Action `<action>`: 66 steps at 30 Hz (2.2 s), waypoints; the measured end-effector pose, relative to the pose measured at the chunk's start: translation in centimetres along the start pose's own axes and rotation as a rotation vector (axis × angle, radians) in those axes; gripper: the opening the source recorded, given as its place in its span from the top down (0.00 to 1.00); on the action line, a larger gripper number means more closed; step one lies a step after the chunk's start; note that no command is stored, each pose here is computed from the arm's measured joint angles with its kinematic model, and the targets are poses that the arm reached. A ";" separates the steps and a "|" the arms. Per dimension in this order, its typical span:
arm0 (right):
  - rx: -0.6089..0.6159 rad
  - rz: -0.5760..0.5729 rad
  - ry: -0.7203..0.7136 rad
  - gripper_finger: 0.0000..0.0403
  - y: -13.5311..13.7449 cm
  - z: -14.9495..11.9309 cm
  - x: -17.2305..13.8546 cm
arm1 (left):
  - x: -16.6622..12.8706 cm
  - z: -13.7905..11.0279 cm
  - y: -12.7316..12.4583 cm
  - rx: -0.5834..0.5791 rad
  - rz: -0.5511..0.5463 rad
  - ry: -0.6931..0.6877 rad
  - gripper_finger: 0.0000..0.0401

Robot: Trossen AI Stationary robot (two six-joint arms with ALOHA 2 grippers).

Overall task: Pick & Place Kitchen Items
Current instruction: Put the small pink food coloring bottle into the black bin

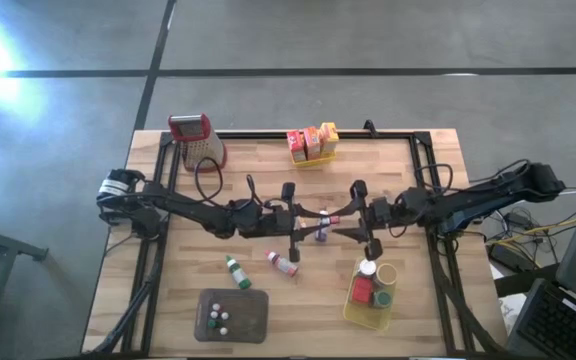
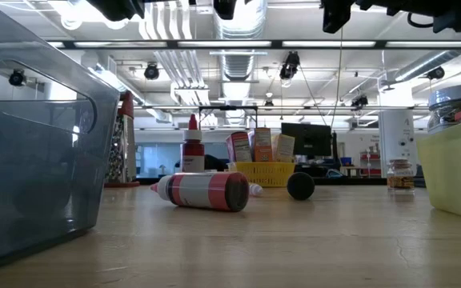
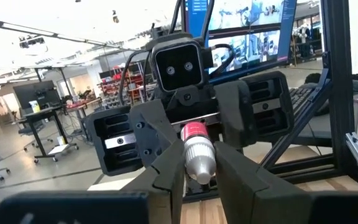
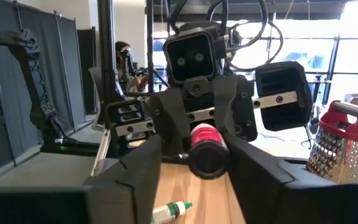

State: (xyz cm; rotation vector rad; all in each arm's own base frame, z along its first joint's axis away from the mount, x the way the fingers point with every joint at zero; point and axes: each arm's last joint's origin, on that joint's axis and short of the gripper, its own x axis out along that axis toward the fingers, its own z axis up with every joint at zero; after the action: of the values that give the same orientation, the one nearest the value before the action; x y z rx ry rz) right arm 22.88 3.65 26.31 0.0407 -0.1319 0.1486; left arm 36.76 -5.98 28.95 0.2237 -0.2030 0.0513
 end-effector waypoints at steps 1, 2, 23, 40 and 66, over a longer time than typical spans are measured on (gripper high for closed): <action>-0.001 -0.005 0.011 0.54 0.0 0.1 -0.2 | 0.0 0.0 0.0 0.001 -0.007 0.002 0.80; -0.001 -0.011 0.024 0.53 0.0 0.2 -0.4 | 0.0 0.0 -0.1 0.003 -0.014 0.010 0.80; 0.121 -0.019 0.002 0.27 -0.1 5.1 -8.9 | -7.3 9.8 1.8 -0.285 -0.111 0.663 0.80; 0.037 -0.015 -0.018 0.14 0.0 5.4 -9.5 | -10.6 13.1 -2.8 -0.259 -0.404 0.931 0.80; 0.038 -0.019 0.070 0.23 -0.1 4.2 -8.0 | -11.1 7.4 -12.5 0.042 -0.681 1.162 0.80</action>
State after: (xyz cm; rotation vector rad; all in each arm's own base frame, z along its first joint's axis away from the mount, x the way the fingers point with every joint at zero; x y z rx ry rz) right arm 14.52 2.22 29.35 0.0750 -0.0593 0.1337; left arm 25.33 -20.13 31.07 0.2632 1.0352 -0.4872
